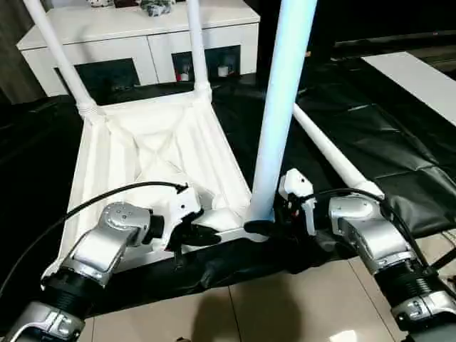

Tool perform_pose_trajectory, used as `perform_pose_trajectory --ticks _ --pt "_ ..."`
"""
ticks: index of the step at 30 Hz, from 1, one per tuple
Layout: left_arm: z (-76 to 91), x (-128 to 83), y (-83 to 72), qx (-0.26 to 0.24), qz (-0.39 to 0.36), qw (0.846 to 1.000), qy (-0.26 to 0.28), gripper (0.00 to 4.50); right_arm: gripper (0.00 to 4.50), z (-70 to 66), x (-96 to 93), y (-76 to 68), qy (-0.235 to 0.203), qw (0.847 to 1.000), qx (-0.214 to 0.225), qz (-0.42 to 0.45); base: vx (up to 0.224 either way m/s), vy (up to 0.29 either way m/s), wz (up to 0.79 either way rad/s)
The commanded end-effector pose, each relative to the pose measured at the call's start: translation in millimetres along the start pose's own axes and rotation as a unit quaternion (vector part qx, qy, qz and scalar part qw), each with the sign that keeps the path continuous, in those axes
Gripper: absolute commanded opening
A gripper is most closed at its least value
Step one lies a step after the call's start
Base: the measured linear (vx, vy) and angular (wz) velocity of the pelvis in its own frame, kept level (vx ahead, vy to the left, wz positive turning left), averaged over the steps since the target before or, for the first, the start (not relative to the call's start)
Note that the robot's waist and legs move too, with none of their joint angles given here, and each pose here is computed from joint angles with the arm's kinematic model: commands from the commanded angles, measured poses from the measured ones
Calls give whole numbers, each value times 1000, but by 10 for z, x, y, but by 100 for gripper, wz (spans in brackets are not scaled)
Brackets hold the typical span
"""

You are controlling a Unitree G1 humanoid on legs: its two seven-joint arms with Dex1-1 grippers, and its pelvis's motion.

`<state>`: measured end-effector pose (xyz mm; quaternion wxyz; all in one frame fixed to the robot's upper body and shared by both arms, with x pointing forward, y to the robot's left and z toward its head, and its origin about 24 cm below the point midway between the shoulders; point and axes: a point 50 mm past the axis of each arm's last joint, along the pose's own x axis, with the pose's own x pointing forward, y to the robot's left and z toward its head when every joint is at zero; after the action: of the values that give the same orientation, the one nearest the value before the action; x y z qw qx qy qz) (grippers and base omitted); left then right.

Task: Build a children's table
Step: Rotate leg to tighten

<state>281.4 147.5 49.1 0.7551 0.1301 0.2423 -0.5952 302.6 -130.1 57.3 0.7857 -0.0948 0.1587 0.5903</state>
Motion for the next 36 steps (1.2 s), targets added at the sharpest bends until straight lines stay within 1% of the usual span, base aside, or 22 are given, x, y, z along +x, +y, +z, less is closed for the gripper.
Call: perform_pose_trajectory --ticks 1,4,6,8,9,12,14,15,17,18,19,20,21,23,24,26,27,28,29,33,34,36 --pt "105 24 -47 23 -31 999 -16 0 274 14 19 17 -4 1000 2 4 0 0 0" --pt "103 41 -35 18 -22 999 -19 0 272 5 42 -29 -17 999 16 -31 0 0 0" --pt "135 86 21 5 11 999 -39 0 272 1 89 -128 -38 993 47 -102 0 0 0" --pt "152 105 44 -1 24 999 -49 0 272 -7 108 -160 -41 989 58 -128 0 0 0" --pt "186 160 96 -11 54 996 -64 0 272 -42 166 -225 -45 976 89 -192 0 0 0" --pt "205 253 150 -22 92 994 -60 0 272 -99 247 -286 -42 951 126 -278 0 0 0" --pt "210 299 182 -30 115 991 -54 0 272 -131 287 -298 -35 940 138 -310 0 0 0" --pt "227 369 254 -50 164 984 -46 0 272 -178 353 -306 -24 922 154 -353 0 0 0" --pt "247 418 321 -70 209 974 -43 0 272 -208 407 -306 -16 909 164 -382 0 0 0" --pt "286 481 383 -90 254 962 -43 0 272 -231 474 -315 -10 889 177 -423 0 0 0" --pt "310 515 413 -100 279 954 -43 0 271 -237 515 -318 -9 877 186 -443 0 0 0" --pt "310 515 413 -100 279 954 -43 0 271 -237 515 -318 -9 877 186 -443 0 0 0" --pt "343 566 443 -104 309 945 -41 0 271 -206 571 -334 -5 860 173 -479 0 0 0" --pt "358 589 452 -101 318 942 -40 0 271 -188 610 -334 -8 854 180 -488 0 0 0" --pt "374 619 453 -101 326 939 -39 0 271 -153 667 -333 -17 846 191 -497 0 0 0" --pt "385 628 445 -98 324 940 -43 0 271 -91 727 -324 -42 852 204 -480 0 0 0" --pt "385 628 445 -98 324 940 -43 0 271 -91 727 -324 -42 852 204 -480 0 0 0" --pt "387 630 441 -99 323 940 -44 0 327 -70 743 -321 -51 855 207 -473 0 0 0" --pt "388 614 432 -91 315 943 -49 0 327 -23 754 -326 -62 859 199 -467 0 0 0" --pt "398 591 411 -74 294 951 -62 0 368 35 753 -346 -78 865 191 -458 0 0 0" --pt "394 577 375 -57 267 960 -64 0 376 82 753 -354 -90 874 182 -440 0 0 0" --pt "376 563 353 -50 252 964 -63 0 385 115 749 -351 -97 887 166 -420 0 0 0"
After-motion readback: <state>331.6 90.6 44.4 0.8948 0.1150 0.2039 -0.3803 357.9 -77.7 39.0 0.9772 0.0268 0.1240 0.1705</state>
